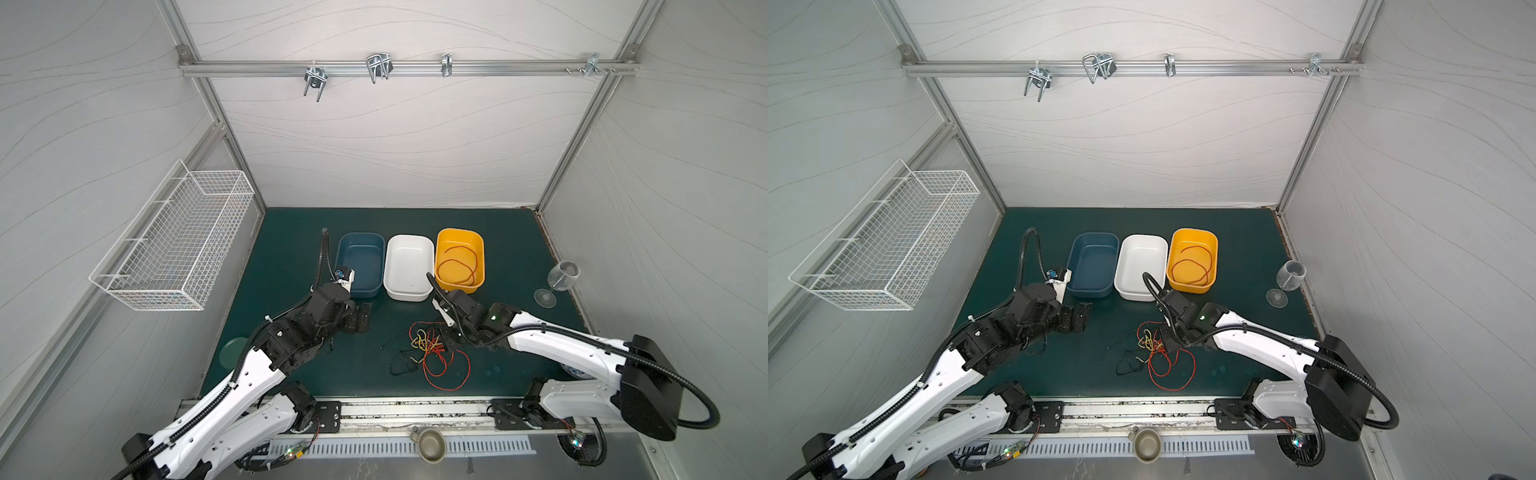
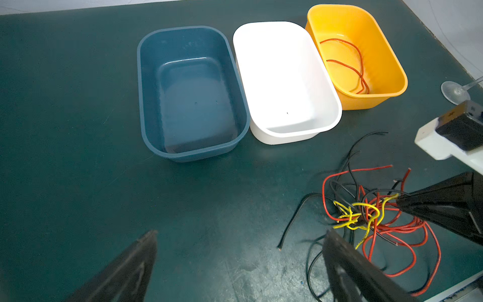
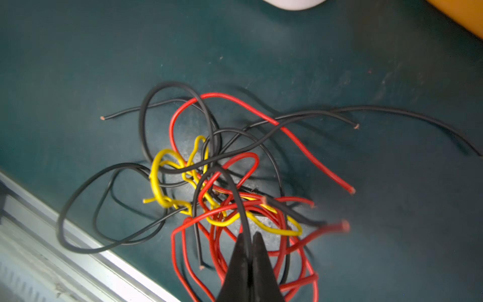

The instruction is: Untangle the cables

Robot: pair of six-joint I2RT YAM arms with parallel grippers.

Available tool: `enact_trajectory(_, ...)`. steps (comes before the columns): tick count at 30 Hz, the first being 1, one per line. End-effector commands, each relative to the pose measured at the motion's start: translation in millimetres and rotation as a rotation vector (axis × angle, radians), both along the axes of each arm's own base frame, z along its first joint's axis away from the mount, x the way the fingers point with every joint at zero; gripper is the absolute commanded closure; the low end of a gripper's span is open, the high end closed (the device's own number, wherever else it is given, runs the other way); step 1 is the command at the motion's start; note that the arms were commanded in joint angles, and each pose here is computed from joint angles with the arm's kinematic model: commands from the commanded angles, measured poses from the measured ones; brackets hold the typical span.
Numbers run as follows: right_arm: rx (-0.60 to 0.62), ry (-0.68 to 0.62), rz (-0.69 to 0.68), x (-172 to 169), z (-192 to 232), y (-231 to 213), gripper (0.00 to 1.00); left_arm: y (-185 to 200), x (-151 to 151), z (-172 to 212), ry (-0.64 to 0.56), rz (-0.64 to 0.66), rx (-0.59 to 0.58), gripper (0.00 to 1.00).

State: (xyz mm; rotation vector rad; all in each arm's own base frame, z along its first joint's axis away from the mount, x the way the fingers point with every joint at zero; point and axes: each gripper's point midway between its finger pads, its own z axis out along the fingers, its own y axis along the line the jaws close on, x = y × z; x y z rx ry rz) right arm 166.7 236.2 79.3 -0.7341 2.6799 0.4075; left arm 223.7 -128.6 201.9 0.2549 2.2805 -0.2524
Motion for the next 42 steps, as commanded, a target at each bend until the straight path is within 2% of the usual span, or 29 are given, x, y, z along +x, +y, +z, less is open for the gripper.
enact_trajectory(1, 0.009, -0.045, 0.01, 12, 12, 8, 1.0, -3, 6, 9, -0.038, 0.009, -0.023, 0.0)
enact_trajectory(19, 0.138, -0.265, 0.032, 57, 115, 36, 1.0, 0, 7, 11, -0.052, 0.023, -0.017, 0.0)
enact_trajectory(34, 0.307, -0.381, 0.065, 57, 210, 47, 1.0, 0, 8, 11, -0.054, 0.025, -0.018, 0.0)
enact_trajectory(42, 0.367, -0.419, 0.087, 53, 246, 52, 1.0, 0, 8, 11, -0.055, 0.025, -0.019, 0.0)
